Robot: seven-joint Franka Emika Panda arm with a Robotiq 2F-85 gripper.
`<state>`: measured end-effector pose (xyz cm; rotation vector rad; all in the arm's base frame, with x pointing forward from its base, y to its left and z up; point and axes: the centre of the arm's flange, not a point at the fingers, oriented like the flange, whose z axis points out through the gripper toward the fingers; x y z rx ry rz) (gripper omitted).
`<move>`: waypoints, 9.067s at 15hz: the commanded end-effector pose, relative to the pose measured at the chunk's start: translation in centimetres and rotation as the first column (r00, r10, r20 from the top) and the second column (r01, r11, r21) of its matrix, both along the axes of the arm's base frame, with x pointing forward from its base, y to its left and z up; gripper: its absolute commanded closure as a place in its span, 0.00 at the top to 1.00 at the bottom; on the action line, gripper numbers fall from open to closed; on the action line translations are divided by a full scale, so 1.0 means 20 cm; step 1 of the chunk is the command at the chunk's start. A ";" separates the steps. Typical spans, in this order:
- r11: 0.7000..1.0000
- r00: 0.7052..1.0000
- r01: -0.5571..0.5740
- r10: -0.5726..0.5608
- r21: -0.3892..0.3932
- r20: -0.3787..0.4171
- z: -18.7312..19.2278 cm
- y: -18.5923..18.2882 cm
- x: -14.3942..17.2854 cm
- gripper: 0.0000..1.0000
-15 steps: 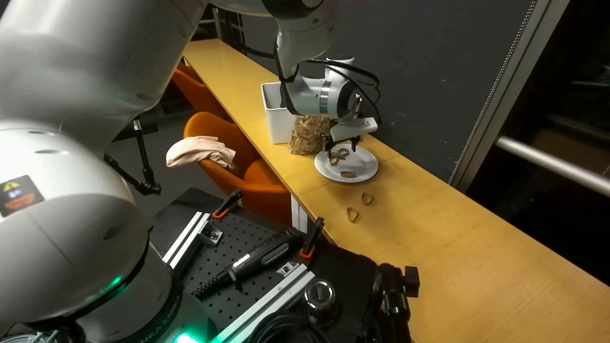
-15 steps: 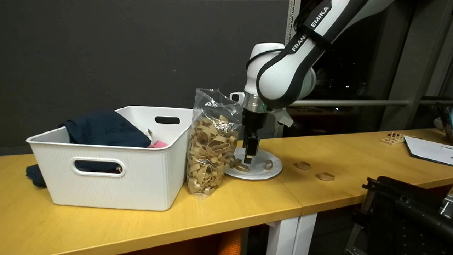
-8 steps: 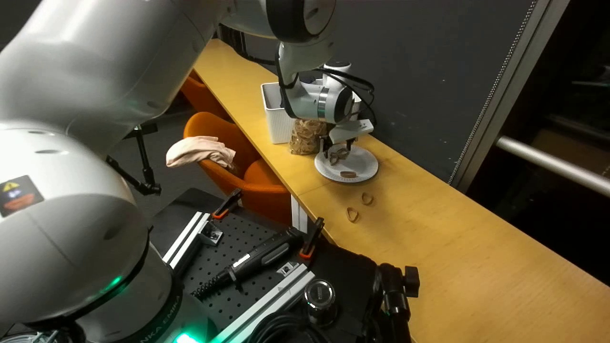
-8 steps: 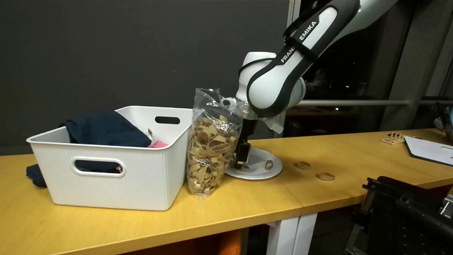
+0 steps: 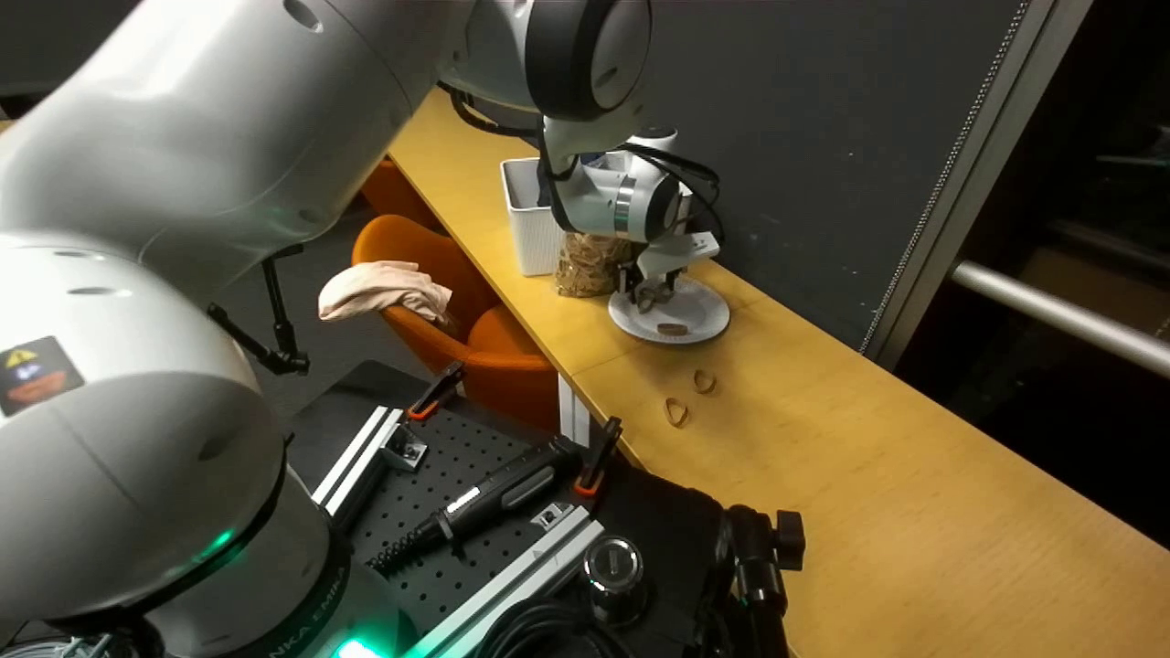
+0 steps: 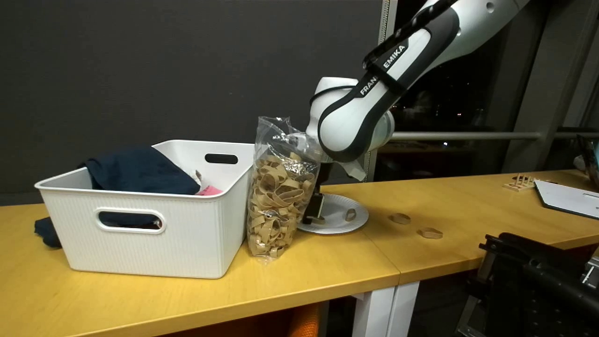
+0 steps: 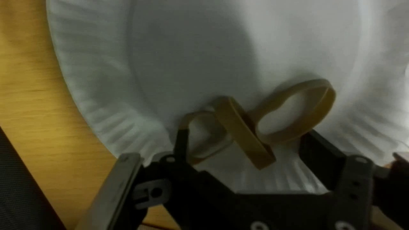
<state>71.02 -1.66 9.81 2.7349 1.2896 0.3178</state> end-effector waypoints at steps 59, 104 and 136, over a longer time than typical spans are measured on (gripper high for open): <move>0.941 0.932 0.329 -0.310 -0.079 0.185 1.26 0.70 -0.23 0.67; 0.670 0.661 0.743 -0.734 -0.006 -0.159 0.19 -0.26 -0.37 1.00; 0.660 0.656 0.751 -0.743 0.016 -0.132 0.29 -0.14 -0.36 0.01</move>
